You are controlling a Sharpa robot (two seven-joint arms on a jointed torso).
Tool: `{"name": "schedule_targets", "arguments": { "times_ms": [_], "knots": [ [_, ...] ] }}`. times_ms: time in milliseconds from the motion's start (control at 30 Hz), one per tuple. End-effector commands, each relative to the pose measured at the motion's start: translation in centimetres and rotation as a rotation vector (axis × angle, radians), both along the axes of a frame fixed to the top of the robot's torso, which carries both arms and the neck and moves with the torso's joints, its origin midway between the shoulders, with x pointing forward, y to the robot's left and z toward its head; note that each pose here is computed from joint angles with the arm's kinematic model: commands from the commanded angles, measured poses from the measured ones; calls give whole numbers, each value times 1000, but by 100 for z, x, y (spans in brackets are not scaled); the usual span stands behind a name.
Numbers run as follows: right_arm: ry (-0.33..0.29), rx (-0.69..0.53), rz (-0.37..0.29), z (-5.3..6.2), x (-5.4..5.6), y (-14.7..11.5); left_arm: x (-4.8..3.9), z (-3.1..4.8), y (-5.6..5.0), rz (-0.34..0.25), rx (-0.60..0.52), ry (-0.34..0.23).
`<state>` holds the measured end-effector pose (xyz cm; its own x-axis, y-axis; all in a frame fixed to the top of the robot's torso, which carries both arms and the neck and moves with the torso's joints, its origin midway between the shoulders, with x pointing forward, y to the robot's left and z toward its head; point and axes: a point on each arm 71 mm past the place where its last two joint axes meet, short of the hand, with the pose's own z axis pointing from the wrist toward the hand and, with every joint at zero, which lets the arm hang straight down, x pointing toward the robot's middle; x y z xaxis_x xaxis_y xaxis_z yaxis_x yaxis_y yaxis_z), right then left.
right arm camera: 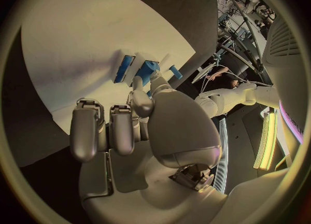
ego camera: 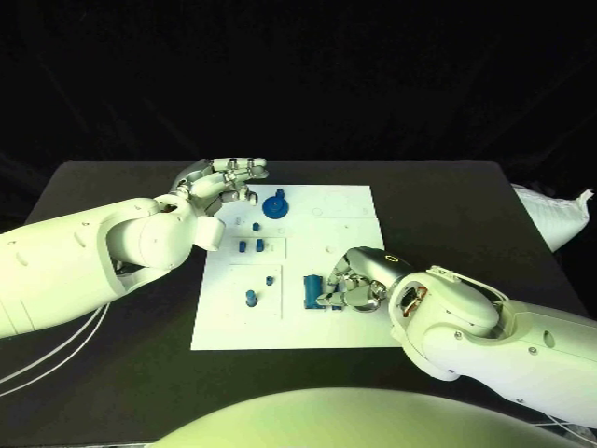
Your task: Assemble the parts on the task board
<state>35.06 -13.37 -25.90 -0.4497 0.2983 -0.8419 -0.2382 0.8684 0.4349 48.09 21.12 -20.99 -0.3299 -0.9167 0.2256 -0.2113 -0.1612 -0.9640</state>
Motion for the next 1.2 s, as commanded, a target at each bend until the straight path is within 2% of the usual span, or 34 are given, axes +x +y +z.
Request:
{"name": "schedule_targets", "arguments": {
  "times_ms": [33, 600, 833, 933, 1033, 1200],
  "knots": [
    [2, -35, 17, -21, 1, 22, -2, 10, -23, -17, -8, -8],
    [-3, -37, 11, -29, 15, 27, -2, 11, -24, -17, -8, -8],
    [-20, -10, 6, 1, 7, 22, -2, 11, -22, -17, -9, -8],
    [-25, 56, -5, 22, 12, -18, -1, 11, -18, -16, -8, -9],
    [-5, 178, -38, 37, 40, -116, 3, 10, -9, -13, -7, -10],
    [44, 404, -105, 86, 204, -338, 20, 4, 20, -2, -3, -13]
  ]
}}
